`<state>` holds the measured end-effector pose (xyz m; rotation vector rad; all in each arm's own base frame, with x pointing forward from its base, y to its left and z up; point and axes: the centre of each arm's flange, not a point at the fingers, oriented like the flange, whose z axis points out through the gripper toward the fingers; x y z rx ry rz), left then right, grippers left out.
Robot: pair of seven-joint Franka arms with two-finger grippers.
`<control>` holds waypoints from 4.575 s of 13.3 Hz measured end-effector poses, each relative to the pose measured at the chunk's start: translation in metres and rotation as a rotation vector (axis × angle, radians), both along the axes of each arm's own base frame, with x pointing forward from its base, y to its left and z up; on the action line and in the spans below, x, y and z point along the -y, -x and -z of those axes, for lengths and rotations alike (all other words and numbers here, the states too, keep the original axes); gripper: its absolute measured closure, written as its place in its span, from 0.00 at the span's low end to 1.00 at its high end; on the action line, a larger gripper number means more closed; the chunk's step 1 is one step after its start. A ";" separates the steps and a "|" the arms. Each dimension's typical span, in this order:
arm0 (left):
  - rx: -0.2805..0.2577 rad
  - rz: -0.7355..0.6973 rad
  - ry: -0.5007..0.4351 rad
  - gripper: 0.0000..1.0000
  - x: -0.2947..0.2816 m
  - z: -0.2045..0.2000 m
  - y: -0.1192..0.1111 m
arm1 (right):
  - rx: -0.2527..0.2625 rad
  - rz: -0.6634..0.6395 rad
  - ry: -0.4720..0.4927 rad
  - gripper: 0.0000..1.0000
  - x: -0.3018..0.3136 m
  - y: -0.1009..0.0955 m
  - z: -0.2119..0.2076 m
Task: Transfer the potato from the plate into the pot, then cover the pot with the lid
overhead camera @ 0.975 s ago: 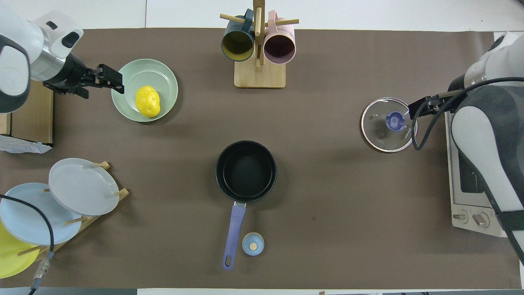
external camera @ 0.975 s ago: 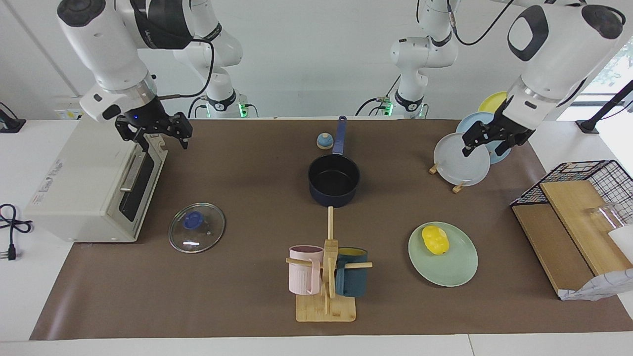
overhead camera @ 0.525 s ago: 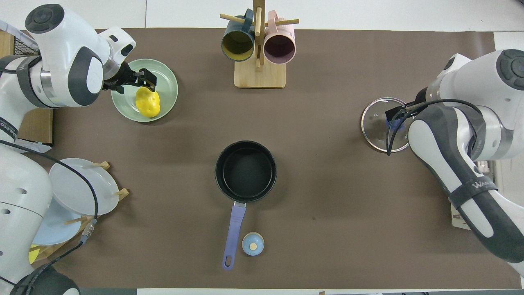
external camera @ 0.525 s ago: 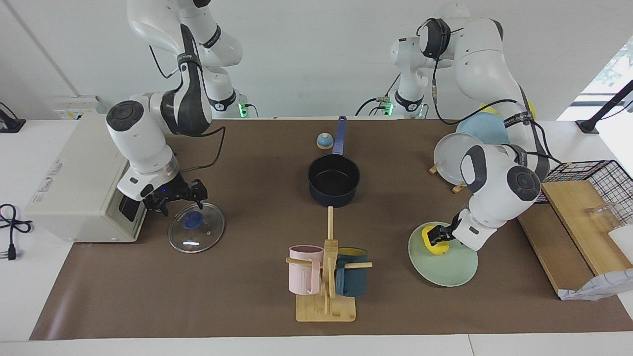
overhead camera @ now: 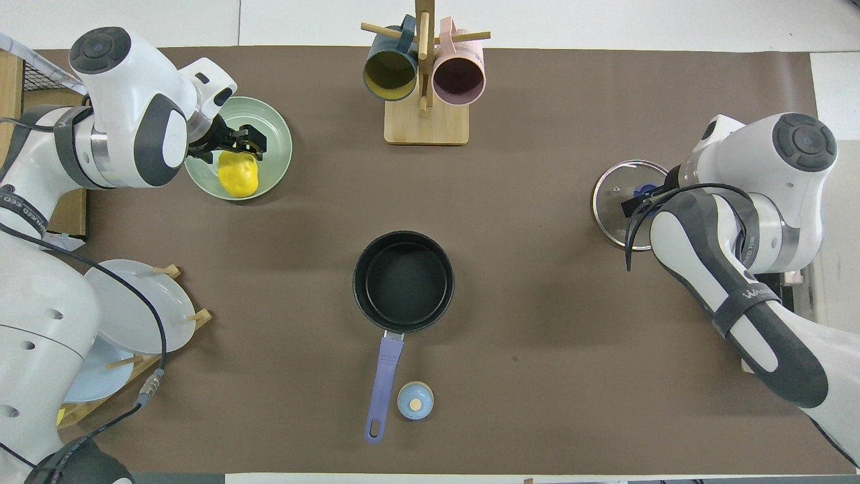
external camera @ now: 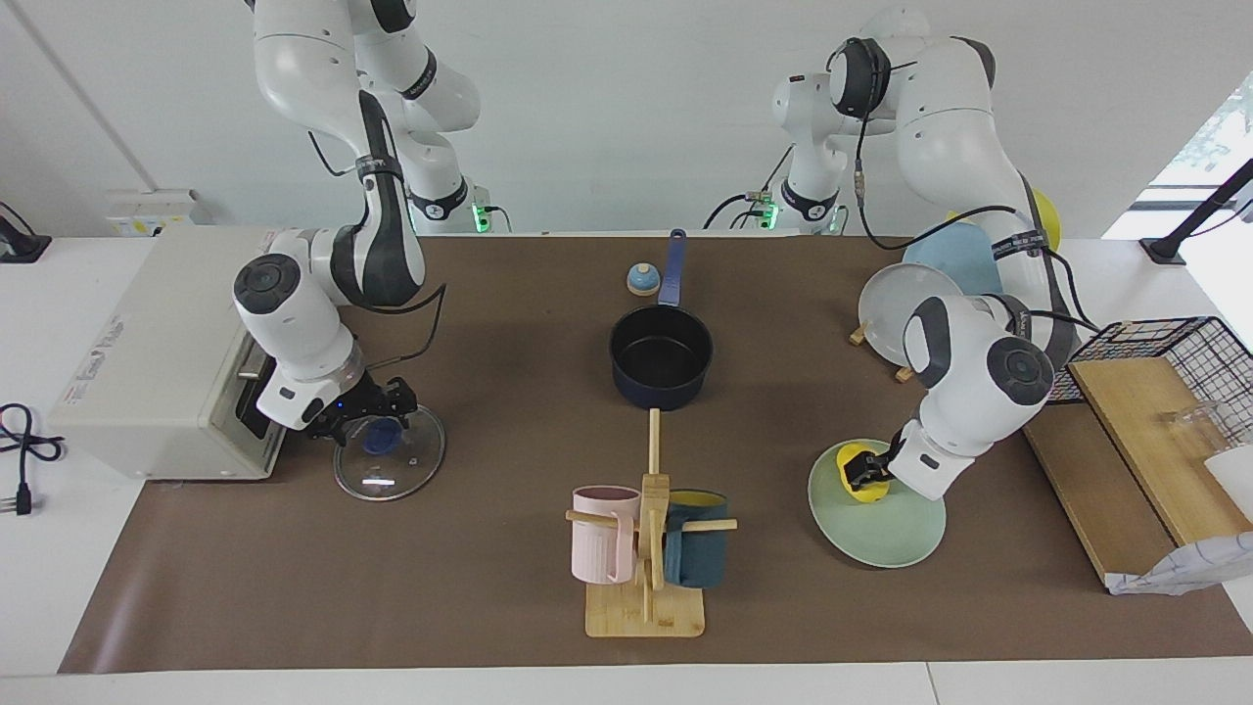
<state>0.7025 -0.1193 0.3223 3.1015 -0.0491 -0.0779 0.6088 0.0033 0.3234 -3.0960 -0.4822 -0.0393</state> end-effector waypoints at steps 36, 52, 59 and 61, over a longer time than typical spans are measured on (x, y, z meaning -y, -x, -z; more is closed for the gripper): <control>0.042 -0.090 0.032 0.34 0.274 -0.028 0.256 | -0.090 -0.127 0.007 0.34 -0.123 -0.010 -0.117; 0.057 0.077 -0.005 0.28 0.293 0.014 0.282 | -0.097 -0.083 0.012 0.34 -0.157 -0.005 -0.126; 0.047 0.051 -0.013 0.00 0.269 -0.049 0.257 | -0.090 -0.048 0.014 0.34 -0.178 0.000 -0.130; 0.021 0.020 0.006 0.00 0.251 -0.096 0.246 | -0.089 -0.031 0.015 0.34 -0.192 0.004 -0.131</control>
